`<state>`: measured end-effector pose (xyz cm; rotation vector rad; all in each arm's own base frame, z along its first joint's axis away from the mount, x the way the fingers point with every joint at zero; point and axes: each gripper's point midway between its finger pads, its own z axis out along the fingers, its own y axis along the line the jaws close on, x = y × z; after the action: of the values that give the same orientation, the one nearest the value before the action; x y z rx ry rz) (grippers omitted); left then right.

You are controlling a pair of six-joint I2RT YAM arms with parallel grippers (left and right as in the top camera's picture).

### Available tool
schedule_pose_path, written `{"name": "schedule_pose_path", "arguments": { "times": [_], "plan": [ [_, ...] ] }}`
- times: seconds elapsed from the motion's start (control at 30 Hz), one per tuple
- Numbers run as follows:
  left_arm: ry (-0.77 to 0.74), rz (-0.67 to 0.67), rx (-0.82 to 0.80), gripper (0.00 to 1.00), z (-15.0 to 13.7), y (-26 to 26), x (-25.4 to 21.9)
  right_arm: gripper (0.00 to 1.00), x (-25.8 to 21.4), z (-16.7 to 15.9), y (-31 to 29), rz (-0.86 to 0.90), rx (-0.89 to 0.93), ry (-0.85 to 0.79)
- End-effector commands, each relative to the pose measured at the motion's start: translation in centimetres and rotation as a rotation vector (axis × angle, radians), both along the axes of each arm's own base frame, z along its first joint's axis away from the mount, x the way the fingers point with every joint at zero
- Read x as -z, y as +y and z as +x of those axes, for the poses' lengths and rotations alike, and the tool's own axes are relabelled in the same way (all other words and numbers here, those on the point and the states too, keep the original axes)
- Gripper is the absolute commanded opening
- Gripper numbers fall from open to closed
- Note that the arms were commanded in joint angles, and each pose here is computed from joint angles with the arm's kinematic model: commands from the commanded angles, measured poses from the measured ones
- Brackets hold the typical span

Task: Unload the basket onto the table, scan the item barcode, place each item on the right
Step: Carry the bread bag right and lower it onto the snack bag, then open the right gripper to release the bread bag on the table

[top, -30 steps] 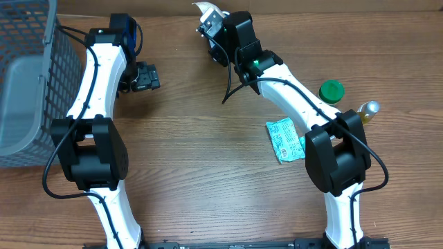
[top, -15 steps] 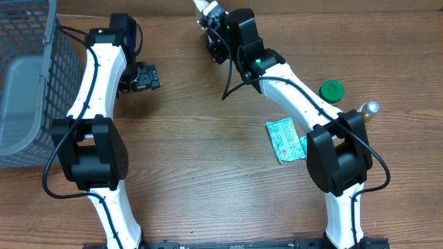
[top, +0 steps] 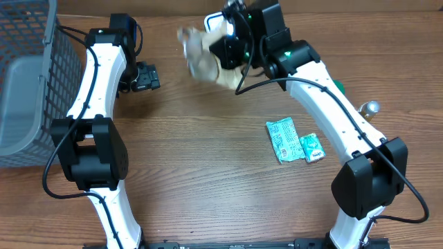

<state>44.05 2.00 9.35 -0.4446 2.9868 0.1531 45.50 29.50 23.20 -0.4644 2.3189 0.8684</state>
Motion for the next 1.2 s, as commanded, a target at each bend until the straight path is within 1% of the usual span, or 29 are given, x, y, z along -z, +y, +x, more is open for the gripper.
{"name": "schedule_pose_path", "arguments": {
  "times": [0.0,0.13,0.23,0.33,0.43,0.47,0.53,0.63,0.7,0.73,0.77,0.8,1.17],
  "plan": [
    [-0.025,0.008,-0.015,1.00,0.0,0.2,-1.0,0.04,1.7,-3.6,-0.2,0.035,-0.006,0.241],
    [-0.025,0.008,-0.015,1.00,0.1,0.2,-1.0,0.04,5.0,-7.4,-1.9,-0.065,0.008,0.459],
    [-0.025,0.008,-0.015,1.00,0.0,0.2,-1.0,0.04,6.4,-9.4,-2.9,-0.116,0.019,0.559],
    [-0.025,0.008,-0.014,1.00,0.1,0.1,-1.0,0.04,7.7,-10.2,-4.1,-0.182,0.052,0.596],
    [-0.025,0.008,-0.015,1.00,0.0,0.2,-1.0,0.04,9.5,-9.8,-6.2,-0.300,0.126,0.575],
    [-0.025,0.008,-0.015,1.00,0.0,0.2,-1.0,0.05,9.8,-9.7,-6.8,-0.331,0.145,0.567],
    [-0.025,0.008,-0.015,1.00,0.0,0.2,-1.0,0.13,10.2,-9.4,-7.9,-0.386,0.180,0.552],
    [-0.025,0.008,-0.015,1.00,0.0,0.2,-1.0,0.36,10.6,-9.3,-9.2,-0.451,0.215,0.540],
    [-0.025,0.008,-0.015,1.00,0.0,0.2,-1.0,0.47,10.7,-9.3,-9.7,-0.478,0.230,0.533],
    [-0.025,0.008,-0.014,1.00,0.0,0.2,-1.0,0.70,10.7,-9.2,-9.9,-0.489,0.237,0.528],
    [-0.025,0.008,-0.014,1.00,0.0,0.2,-1.0,0.78,10.8,-9.2,-10.0,-0.494,0.240,0.525],
    [-0.025,0.008,-0.015,0.99,0.0,0.2,-1.0,1.00,10.8,-9.1,-10.2,-0.504,0.247,0.519],
    [-0.025,0.008,-0.015,1.00,0.1,0.2,-1.0,1.00,10.8,-8.9,-10.4,-0.516,0.256,0.509]
  ]
}}
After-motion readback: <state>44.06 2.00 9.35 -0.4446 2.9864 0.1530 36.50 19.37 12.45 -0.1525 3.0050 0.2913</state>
